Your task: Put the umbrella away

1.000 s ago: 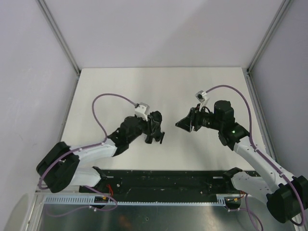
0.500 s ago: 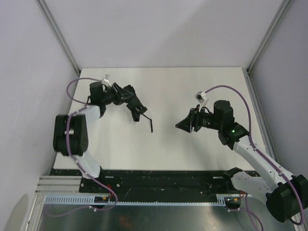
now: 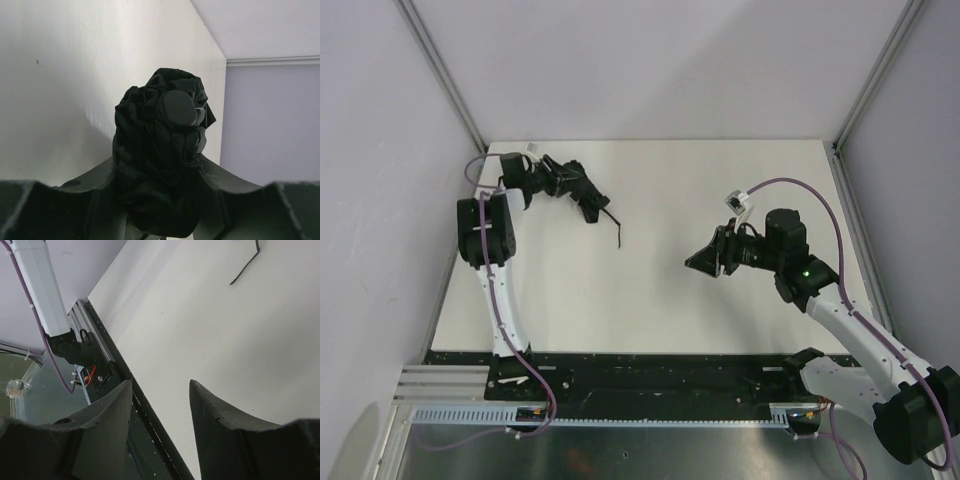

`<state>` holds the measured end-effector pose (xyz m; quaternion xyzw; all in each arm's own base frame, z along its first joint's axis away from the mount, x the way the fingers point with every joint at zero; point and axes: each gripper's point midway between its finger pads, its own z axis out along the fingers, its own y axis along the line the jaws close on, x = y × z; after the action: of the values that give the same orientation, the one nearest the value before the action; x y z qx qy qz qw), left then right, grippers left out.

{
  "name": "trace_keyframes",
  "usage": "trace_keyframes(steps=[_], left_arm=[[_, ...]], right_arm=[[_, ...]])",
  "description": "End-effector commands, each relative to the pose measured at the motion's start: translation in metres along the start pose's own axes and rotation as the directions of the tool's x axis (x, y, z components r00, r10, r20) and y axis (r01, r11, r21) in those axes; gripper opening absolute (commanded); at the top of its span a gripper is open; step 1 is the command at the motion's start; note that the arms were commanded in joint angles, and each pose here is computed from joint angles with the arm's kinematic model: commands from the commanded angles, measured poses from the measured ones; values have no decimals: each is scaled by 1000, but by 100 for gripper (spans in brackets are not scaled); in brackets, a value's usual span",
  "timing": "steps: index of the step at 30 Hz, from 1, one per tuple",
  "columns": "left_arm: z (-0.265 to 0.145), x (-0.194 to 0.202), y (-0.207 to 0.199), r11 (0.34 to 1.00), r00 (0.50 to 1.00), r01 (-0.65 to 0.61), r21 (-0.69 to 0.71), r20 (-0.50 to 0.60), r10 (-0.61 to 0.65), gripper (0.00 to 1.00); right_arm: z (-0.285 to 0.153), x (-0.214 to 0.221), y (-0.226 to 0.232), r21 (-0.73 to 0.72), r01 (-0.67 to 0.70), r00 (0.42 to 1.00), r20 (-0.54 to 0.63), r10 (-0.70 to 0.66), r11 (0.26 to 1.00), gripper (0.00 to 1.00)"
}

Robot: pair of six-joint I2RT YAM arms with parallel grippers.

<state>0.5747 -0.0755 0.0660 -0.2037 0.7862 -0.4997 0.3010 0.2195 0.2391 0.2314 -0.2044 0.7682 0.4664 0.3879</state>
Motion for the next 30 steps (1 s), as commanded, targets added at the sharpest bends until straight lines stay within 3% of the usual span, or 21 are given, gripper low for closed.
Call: trace_keyframes(steps=[1,3,10,13,16,19,24,27,30], left_arm=[[-13,-22,-17,996,999,-23,91,-26,26,47],[-16,-28,-6,997,1000,-8,74,-20,10,48],[-33,-40,22,998,998,53,20,19,-54,74],[-50,-46,16,998,997,60,4,57,-60,79],[-67,-43,8,997,994,83,-3,75,-83,92],[-86,-35,-2,995,991,97,-15,93,-95,95],[-110,1,-48,997,994,79,13,76,-79,97],[-120,35,-105,997,999,-10,72,48,7,97],[-126,83,-186,967,985,-168,189,2,171,97]], right_arm=[[-2,-13,10,-41,30,998,47,-28,999,54],[0,-16,12,-57,26,998,54,-23,998,53],[1,-15,15,-65,6,999,49,-3,998,53],[-1,-18,18,-69,12,998,60,-8,998,54],[-2,-20,20,-78,11,998,68,-6,997,54],[0,-23,23,-93,15,997,78,-8,996,54],[-2,-28,10,-6,-1,995,97,1,1000,54],[-17,-40,-15,187,-7,991,133,-19,982,54],[-52,-63,-44,454,-18,979,190,-77,891,57]])
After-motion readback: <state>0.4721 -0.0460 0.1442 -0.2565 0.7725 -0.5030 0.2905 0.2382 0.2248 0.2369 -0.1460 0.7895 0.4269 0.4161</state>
